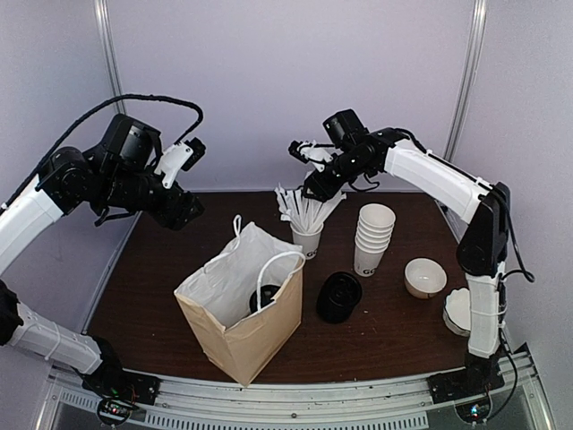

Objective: Pack the takeout coffee

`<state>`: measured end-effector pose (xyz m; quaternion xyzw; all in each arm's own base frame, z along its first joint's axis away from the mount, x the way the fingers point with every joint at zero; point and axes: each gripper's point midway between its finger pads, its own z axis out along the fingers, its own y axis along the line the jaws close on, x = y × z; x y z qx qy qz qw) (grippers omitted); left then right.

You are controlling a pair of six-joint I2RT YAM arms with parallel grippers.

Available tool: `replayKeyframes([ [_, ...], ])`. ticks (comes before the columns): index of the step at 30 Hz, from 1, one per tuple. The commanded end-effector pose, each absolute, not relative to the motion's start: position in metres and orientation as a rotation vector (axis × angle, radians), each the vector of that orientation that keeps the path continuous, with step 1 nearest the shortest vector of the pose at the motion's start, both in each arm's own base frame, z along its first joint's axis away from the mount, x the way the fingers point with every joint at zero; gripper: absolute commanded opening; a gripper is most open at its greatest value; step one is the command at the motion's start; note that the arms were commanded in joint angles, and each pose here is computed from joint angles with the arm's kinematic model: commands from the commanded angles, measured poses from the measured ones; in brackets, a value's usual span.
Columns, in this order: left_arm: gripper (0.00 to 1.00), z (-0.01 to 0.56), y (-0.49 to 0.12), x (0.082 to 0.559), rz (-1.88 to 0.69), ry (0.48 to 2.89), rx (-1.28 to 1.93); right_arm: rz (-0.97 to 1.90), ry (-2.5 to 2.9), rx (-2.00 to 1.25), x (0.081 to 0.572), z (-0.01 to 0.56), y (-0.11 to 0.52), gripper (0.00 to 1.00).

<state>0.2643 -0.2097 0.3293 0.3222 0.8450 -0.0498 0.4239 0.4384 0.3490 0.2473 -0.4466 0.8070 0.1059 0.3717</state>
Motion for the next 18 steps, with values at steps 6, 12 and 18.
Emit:
replayKeyframes([
  [6,0.69,0.338,-0.214,0.267,-0.175,2.072,0.776,0.362,2.06,-1.084,0.455,0.257,0.359,0.23],
  [12,0.69,0.327,-0.214,0.268,-0.159,2.09,0.791,0.386,2.014,-1.062,0.438,0.287,0.354,0.15],
  [18,0.69,0.319,-0.22,0.273,-0.154,2.104,0.813,0.389,1.962,-1.035,0.42,0.319,0.344,0.0],
])
